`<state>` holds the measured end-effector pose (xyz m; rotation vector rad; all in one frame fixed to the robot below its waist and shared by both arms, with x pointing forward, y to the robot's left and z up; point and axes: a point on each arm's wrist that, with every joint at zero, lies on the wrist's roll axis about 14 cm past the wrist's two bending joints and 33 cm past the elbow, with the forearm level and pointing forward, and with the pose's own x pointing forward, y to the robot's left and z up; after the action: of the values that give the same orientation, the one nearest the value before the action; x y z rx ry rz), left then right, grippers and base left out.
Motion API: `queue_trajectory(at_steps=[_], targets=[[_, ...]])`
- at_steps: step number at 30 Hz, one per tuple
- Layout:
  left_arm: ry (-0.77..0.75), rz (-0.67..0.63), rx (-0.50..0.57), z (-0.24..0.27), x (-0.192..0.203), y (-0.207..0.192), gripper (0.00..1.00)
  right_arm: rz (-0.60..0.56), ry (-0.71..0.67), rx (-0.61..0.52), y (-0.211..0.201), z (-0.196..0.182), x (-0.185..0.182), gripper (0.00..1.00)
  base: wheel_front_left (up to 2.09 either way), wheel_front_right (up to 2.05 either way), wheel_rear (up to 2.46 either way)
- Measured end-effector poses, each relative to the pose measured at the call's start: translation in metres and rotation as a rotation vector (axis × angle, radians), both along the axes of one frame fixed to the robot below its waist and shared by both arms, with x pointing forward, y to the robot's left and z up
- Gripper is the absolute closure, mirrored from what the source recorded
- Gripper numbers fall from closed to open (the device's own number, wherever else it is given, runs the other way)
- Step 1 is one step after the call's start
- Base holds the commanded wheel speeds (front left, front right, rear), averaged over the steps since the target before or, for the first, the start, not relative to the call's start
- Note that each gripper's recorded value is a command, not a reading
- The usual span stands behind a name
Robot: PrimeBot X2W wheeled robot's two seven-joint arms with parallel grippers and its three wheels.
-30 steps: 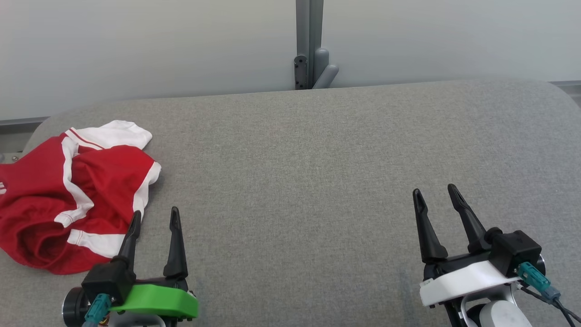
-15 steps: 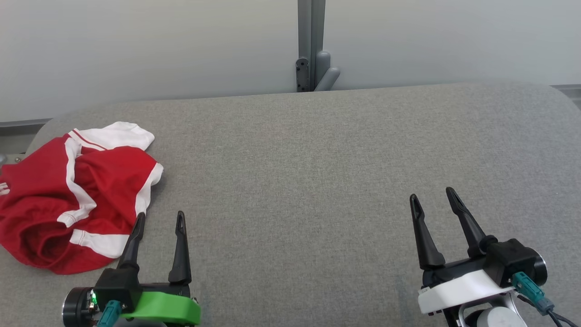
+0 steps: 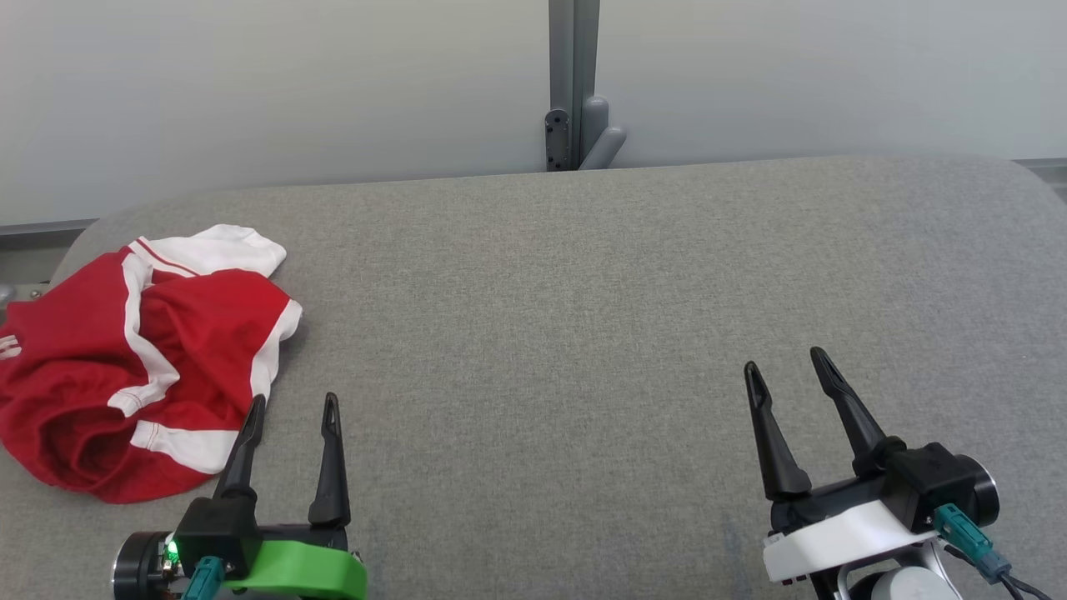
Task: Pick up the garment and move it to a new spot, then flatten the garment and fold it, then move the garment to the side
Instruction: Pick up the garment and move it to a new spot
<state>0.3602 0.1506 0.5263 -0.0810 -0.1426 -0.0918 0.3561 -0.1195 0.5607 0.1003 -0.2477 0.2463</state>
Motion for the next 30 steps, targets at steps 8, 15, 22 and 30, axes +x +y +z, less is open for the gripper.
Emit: queue_trajectory(at_steps=[8,15,22,30], targets=[[0.003,0.026,-0.004,-0.001,-0.003,0.007,0.0,0.019,0.01,-0.001,0.006,-0.003,0.0,0.0,0.0,0.0,0.0],[0.007,0.102,-0.011,-0.002,-0.013,0.029,0.0,0.09,0.021,-0.004,0.029,-0.007,0.005,0.0,0.0,0.0,0.0],[0.021,0.216,-0.012,-0.007,-0.035,0.061,0.0,0.19,0.028,-0.006,0.062,-0.009,0.01,0.0,0.0,0.0,0.0],[0.024,0.341,-0.019,-0.008,-0.063,0.095,0.0,0.296,0.029,-0.01,0.097,-0.01,0.013,0.0,0.0,0.0,0.0]])
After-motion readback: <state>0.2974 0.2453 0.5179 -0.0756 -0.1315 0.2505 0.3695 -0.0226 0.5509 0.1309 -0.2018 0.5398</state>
